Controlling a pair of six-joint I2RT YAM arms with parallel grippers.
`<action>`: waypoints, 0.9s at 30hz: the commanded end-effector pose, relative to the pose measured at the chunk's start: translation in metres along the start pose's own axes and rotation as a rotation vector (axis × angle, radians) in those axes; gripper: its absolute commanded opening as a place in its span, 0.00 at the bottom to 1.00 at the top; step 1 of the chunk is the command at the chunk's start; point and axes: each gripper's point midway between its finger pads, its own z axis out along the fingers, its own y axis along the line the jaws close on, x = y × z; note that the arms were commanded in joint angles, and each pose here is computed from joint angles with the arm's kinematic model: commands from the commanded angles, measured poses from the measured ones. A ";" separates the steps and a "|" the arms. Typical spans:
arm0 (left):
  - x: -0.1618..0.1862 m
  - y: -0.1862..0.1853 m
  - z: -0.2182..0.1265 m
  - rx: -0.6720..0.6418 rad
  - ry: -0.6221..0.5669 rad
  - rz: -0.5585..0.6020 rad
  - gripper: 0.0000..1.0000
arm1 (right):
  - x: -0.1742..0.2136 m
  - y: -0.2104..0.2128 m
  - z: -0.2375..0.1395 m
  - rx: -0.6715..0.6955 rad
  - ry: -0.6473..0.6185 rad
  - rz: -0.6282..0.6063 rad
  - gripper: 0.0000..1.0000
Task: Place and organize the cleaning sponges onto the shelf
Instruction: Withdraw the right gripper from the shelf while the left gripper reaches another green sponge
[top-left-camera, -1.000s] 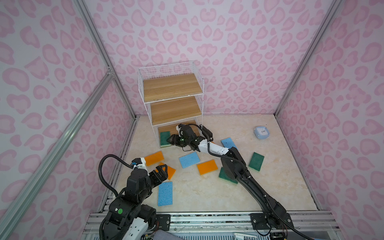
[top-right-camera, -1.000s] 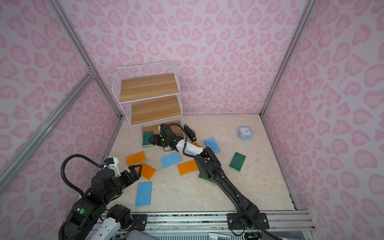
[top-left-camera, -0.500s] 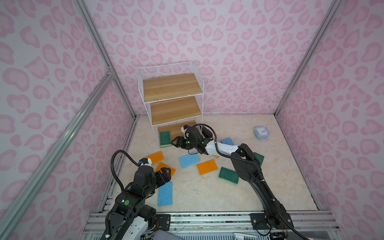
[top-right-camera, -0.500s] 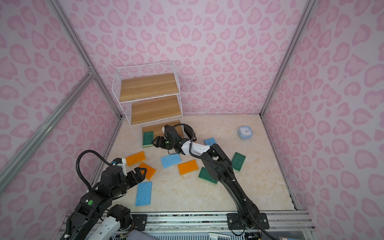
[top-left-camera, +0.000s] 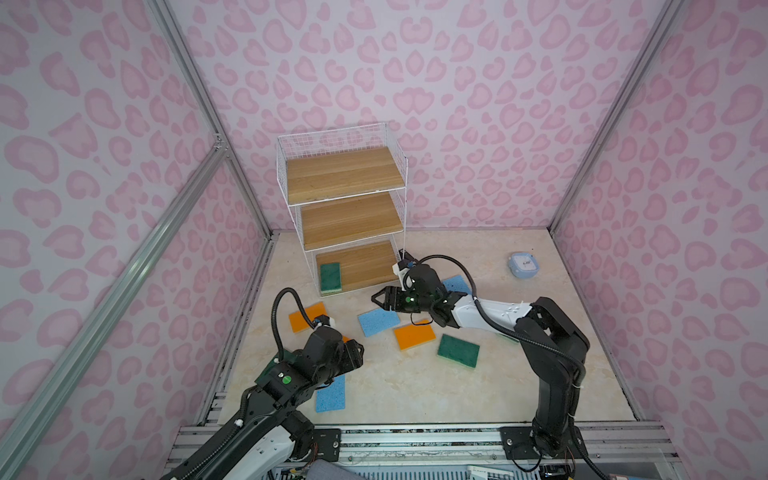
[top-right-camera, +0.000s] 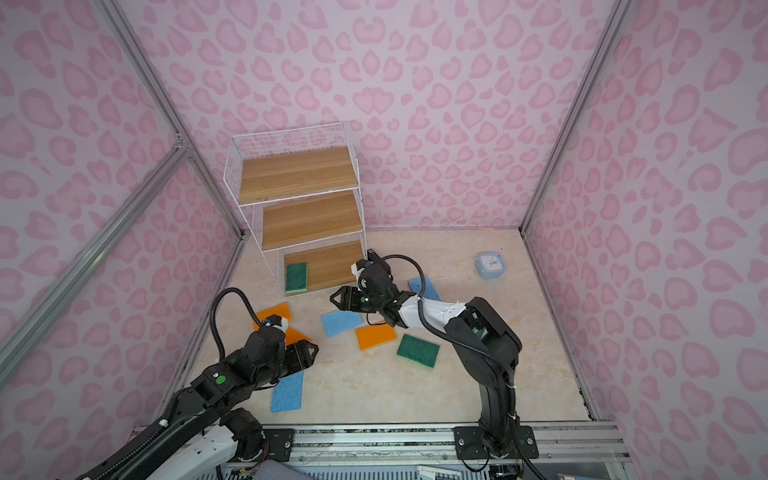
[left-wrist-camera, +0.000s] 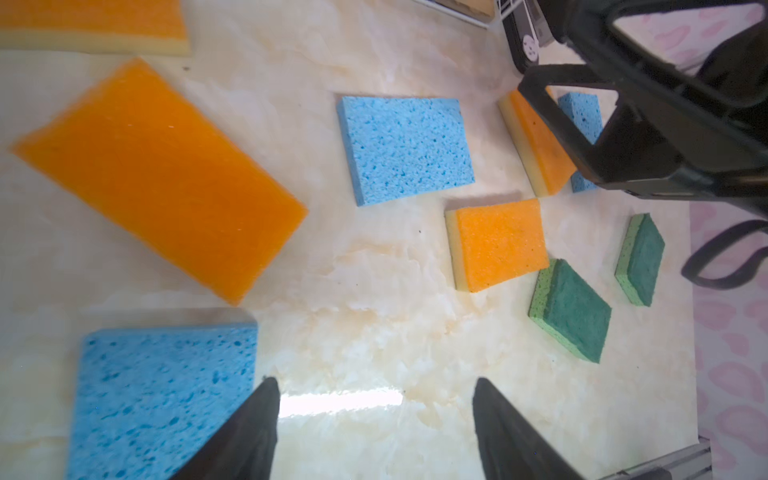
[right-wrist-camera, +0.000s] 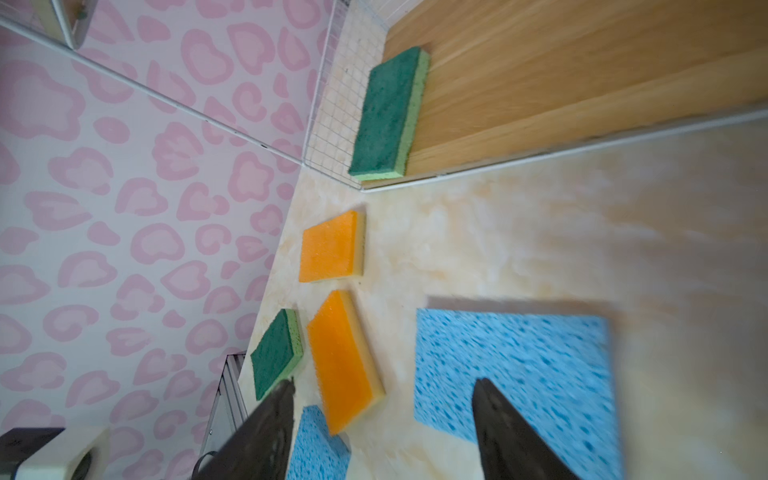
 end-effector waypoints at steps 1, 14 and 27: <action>-0.016 -0.035 0.008 0.062 -0.080 0.001 0.75 | 0.003 -0.021 -0.034 0.028 -0.020 -0.019 0.68; 0.036 -0.153 0.079 0.201 0.090 0.169 0.61 | 0.025 -0.153 -0.180 0.240 -0.122 0.193 0.68; 0.083 -0.198 0.114 0.271 0.217 0.206 0.53 | 0.060 -0.187 -0.184 0.272 -0.102 0.297 0.66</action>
